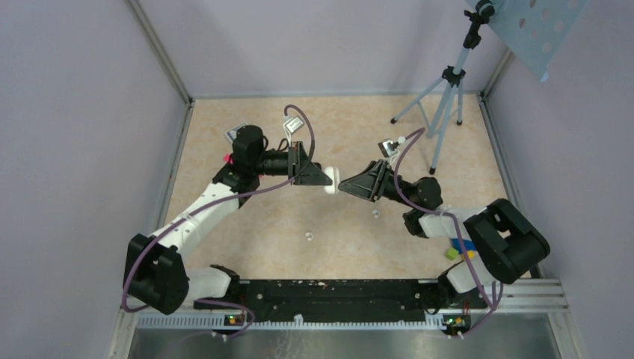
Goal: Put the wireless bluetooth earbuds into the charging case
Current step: Open the charging case to the charging case.
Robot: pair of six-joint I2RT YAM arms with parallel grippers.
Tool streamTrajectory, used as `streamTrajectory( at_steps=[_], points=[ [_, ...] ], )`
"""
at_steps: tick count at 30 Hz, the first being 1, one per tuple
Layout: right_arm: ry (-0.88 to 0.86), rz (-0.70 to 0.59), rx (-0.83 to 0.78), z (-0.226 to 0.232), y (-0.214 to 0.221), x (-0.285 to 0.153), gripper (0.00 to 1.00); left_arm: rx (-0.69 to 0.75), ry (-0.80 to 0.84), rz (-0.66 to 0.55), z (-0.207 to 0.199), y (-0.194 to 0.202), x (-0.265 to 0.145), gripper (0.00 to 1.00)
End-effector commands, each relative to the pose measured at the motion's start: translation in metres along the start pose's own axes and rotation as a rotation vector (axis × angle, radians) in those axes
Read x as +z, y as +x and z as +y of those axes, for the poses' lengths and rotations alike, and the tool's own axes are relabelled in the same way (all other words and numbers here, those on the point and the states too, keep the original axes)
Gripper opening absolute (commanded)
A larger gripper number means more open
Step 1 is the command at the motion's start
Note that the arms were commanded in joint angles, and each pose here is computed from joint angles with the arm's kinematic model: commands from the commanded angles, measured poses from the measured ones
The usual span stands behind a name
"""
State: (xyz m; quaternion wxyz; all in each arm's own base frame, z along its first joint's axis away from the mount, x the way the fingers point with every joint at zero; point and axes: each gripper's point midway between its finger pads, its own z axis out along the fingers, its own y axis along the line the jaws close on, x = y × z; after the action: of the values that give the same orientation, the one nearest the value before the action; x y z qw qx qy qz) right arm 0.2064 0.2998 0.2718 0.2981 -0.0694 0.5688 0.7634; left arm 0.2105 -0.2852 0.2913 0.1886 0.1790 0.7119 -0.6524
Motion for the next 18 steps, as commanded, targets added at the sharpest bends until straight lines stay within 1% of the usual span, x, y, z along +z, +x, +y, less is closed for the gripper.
streamTrajectory(
  at_steps=[1,13,18],
  points=[
    [-0.057,-0.019,-0.085,0.017,-0.006,0.000,0.43,0.100,0.045,-0.015,-0.023,-0.008,-0.005,0.00],
    [0.041,-0.014,-0.086,-0.004,-0.005,-0.002,0.45,0.136,0.065,-0.020,-0.040,-0.012,-0.009,0.00],
    [0.050,-0.023,-0.093,-0.004,-0.006,-0.002,0.50,0.144,0.073,-0.019,-0.046,-0.012,-0.011,0.00]
  ],
)
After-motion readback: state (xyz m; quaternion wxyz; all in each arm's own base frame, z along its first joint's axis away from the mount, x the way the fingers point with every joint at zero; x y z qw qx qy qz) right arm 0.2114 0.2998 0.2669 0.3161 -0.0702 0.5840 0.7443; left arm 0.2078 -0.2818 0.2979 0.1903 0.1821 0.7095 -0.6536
